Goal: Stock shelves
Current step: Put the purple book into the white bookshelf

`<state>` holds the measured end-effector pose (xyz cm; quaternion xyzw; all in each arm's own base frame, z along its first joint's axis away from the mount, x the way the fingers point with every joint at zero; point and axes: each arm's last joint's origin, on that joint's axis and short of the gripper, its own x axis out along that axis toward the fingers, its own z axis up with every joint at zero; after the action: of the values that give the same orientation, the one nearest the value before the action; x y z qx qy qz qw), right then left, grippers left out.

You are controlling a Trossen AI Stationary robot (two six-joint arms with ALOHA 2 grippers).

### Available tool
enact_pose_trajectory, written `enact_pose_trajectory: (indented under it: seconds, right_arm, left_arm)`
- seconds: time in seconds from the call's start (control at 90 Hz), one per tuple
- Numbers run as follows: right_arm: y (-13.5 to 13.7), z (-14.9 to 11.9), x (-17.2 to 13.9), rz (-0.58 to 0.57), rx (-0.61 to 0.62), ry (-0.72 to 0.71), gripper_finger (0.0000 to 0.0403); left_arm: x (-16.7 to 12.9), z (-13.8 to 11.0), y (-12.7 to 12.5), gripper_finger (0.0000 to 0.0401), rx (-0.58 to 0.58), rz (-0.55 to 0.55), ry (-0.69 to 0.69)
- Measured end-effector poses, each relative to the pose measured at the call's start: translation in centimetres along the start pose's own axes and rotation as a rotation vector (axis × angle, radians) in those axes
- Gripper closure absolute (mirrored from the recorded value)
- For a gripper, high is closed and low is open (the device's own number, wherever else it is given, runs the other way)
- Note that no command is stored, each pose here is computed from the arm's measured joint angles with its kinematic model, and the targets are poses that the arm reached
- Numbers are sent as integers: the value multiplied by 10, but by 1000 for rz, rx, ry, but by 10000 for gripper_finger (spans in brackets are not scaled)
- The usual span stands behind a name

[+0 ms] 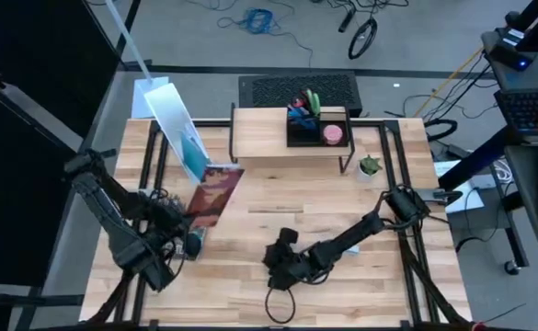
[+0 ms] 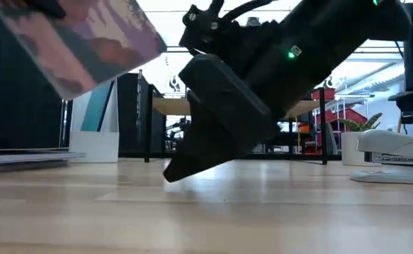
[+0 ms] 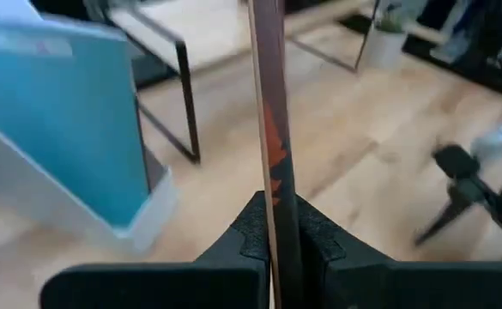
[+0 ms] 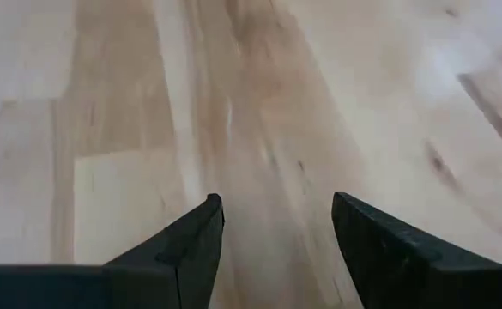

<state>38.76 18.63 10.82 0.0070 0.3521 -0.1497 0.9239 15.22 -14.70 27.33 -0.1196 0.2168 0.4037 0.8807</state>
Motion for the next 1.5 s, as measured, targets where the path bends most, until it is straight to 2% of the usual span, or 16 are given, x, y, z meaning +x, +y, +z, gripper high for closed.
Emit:
enact_pose_trajectory:
  seconds: [0.111,0.233,0.411,0.6,0.889,1.256,1.5]
  right_arm:
    - [0,0,0,-11,4,-11,202]
    - [1,7,-2,-33,17,-83,202]
    - [-4,42,-18,10,28,-230,202]
    - [-25,75,-37,-5,11,-305,202]
    - [-49,98,-48,-49,-59,-335,202]
    - [-76,111,-59,-109,-122,-291,202]
    - [-103,131,-76,-156,-176,-323,202]
  left_arm:
    - [9,4,-1,399,33,36,-10]
    - [11,8,-2,399,43,25,-74]
    - [16,14,-3,399,63,12,-207]
    - [30,26,-3,400,159,76,-292]
    - [34,67,-10,401,289,167,-306]
    - [8,117,-9,401,336,133,-291]
    - [4,127,-1,401,336,147,-323]
